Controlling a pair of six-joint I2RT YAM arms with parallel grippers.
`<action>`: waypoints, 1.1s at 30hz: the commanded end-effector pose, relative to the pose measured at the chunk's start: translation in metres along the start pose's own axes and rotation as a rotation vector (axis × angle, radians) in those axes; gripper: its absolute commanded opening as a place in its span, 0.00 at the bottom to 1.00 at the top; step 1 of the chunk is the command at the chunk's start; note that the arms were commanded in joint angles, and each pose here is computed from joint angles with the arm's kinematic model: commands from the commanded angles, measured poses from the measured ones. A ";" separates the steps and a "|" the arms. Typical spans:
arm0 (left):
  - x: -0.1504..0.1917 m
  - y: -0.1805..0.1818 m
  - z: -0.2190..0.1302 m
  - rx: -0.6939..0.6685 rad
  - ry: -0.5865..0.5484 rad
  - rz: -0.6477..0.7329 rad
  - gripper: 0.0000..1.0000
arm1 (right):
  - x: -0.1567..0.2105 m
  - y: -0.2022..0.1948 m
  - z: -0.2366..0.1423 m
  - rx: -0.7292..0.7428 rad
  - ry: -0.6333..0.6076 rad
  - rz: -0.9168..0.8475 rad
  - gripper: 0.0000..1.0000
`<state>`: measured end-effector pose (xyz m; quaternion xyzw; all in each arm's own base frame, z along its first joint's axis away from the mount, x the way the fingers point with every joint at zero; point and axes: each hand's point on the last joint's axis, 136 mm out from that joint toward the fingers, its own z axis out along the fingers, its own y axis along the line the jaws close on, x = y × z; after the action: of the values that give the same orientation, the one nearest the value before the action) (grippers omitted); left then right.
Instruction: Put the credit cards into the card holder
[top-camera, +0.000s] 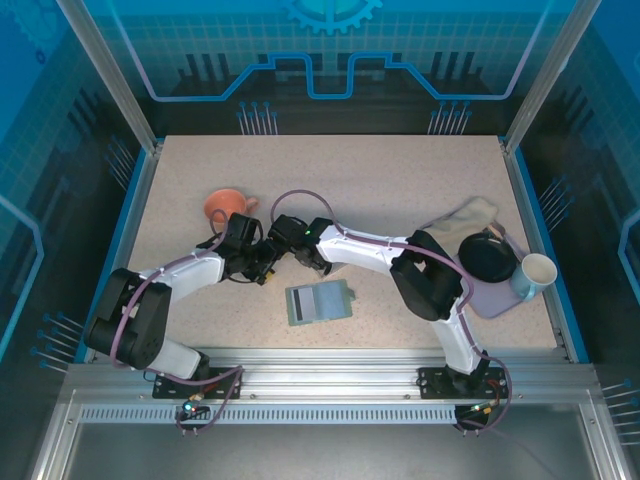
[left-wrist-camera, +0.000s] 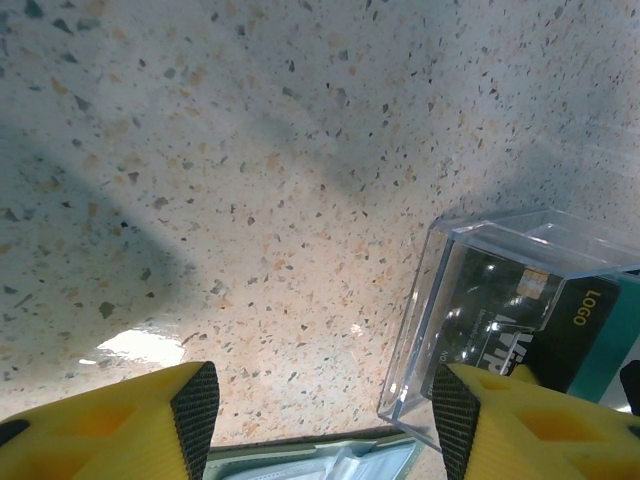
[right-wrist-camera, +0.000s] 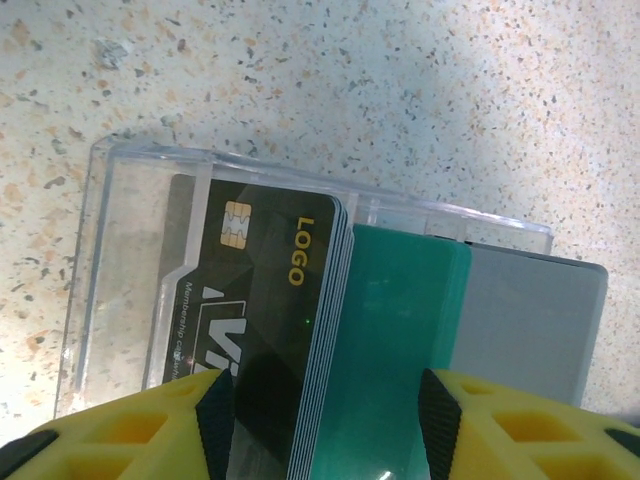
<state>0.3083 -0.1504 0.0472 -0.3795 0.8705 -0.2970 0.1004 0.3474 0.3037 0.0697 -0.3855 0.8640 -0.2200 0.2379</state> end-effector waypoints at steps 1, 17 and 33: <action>-0.001 0.007 -0.005 -0.016 -0.010 0.000 0.62 | -0.004 -0.014 -0.010 0.041 -0.011 0.008 0.53; 0.000 0.009 -0.004 -0.017 -0.003 -0.002 0.62 | -0.003 -0.033 -0.015 0.046 -0.010 0.027 0.38; 0.001 0.012 -0.001 -0.026 0.008 -0.003 0.62 | 0.001 -0.034 -0.015 0.018 0.005 0.033 0.05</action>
<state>0.3076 -0.1502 0.0470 -0.3796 0.8707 -0.2966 0.0995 0.3535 0.2887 0.0772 -0.3812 0.8651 -0.2312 0.2299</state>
